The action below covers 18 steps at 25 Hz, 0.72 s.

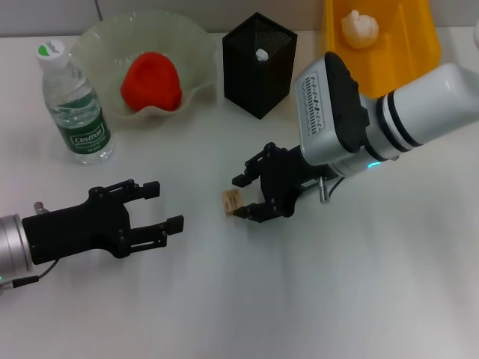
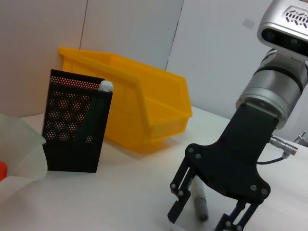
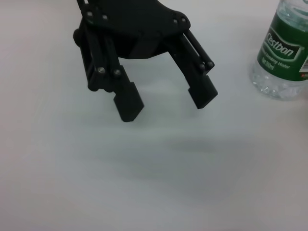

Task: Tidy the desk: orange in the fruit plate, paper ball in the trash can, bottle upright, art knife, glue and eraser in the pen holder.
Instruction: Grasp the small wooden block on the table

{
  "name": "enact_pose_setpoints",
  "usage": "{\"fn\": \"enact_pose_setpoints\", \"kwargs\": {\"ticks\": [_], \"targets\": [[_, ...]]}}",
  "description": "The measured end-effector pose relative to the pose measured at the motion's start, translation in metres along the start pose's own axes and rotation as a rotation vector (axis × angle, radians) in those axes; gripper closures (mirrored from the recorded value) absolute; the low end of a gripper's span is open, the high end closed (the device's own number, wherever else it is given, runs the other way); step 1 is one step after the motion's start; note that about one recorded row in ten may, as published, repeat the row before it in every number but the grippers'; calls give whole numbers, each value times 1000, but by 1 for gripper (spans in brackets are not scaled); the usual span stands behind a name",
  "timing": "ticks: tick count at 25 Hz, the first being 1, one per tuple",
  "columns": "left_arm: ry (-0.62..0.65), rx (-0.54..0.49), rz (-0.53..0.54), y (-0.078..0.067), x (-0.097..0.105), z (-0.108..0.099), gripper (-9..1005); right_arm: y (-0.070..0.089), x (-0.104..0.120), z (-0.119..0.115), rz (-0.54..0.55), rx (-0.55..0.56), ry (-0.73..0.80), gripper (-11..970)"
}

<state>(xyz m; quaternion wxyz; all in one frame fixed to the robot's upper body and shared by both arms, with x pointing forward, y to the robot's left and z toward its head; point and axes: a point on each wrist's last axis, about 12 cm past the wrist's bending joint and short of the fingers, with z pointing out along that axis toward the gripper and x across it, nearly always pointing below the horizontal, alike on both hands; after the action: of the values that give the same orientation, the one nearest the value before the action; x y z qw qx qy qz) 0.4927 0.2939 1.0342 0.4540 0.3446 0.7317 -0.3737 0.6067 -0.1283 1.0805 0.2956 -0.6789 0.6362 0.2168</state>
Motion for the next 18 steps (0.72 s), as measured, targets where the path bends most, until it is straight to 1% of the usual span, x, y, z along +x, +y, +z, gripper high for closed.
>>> {"fn": "enact_pose_setpoints", "kwargs": {"ticks": [7,12,18], "targets": [[-4,1,-5,-1,0,2,197,0,2,2,6,19,-14,461],[-9,0,-6,-1,0,2,197,2,2,3,6,9,-13,462],[-16,-2,-8,-1,0,2,197,2,2,4,4,8,-13,495]]}}
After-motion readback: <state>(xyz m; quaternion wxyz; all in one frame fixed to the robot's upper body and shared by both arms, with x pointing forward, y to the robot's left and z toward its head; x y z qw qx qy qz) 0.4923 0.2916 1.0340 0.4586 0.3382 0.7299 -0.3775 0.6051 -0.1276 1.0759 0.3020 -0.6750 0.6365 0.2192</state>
